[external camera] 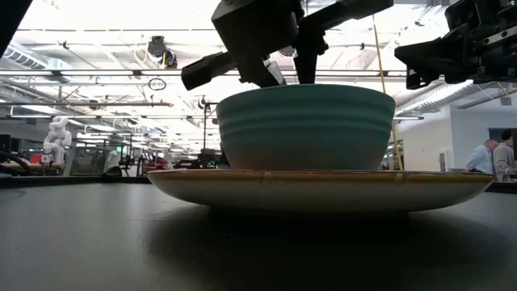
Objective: Set table place
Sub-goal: Put the green spoon into the green bowl on the orange plate
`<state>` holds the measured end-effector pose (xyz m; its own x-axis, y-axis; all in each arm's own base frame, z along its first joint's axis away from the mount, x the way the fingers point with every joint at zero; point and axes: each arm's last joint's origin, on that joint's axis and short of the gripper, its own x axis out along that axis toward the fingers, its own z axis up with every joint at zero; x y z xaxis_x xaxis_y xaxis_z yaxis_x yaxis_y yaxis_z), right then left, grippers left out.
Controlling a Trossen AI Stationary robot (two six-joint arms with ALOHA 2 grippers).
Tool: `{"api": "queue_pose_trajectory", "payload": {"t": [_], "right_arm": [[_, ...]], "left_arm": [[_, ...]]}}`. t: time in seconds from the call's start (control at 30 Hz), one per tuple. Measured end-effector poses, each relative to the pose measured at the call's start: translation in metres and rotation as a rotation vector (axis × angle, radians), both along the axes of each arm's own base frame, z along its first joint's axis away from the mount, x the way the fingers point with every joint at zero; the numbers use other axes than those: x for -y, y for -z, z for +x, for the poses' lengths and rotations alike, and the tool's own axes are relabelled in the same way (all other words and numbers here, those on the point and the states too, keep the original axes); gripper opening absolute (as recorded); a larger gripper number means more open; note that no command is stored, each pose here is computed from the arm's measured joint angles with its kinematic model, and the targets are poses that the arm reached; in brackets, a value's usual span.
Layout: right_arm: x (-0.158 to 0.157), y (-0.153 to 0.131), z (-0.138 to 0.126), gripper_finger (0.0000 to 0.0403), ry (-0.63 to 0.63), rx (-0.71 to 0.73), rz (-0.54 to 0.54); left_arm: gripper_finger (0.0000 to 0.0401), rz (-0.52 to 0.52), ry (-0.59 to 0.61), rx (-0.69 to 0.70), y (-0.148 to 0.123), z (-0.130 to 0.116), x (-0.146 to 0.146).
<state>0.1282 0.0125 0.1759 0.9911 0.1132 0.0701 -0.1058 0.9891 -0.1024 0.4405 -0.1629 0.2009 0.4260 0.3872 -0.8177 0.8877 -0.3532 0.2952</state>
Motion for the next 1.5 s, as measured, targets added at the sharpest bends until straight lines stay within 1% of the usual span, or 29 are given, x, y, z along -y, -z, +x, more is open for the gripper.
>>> {"api": "queue_pose_trajectory", "payload": {"t": [0.1, 0.27, 0.37, 0.47, 0.6, 1.4, 1.5], "right_arm": [[0.0, 0.0001, 0.0, 0.0, 0.0, 0.0, 0.0], [0.0, 0.0001, 0.0, 0.0, 0.0, -0.001, 0.0], [0.0, 0.0001, 0.0, 0.0, 0.0, 0.0, 0.0], [0.0, 0.0001, 0.0, 0.0, 0.0, 0.0, 0.0], [0.0, 0.0001, 0.0, 0.0, -0.001, -0.001, 0.0], [0.0, 0.0, 0.0, 0.0, 0.0, -0.001, 0.003], [0.0, 0.0, 0.0, 0.0, -0.001, 0.0, 0.003]], "left_arm": [[0.0045, -0.014, 0.003, -0.002, 0.0002, 0.0003, 0.0001], [0.0035, -0.048, -0.007, 0.013, 0.0, 0.0016, 0.0012], [0.004, -0.071, -0.011, 0.028, -0.0003, 0.003, 0.0021], [0.0044, -0.078, -0.017, 0.04, -0.0007, 0.0038, 0.0024], [0.0039, -0.088, -0.036, 0.045, -0.0007, 0.0046, 0.0], [0.0048, -0.079, -0.044, 0.025, 0.0002, 0.0038, -0.0036], [0.0049, -0.095, -0.056, 0.024, 0.0004, 0.0039, -0.0043]]}}
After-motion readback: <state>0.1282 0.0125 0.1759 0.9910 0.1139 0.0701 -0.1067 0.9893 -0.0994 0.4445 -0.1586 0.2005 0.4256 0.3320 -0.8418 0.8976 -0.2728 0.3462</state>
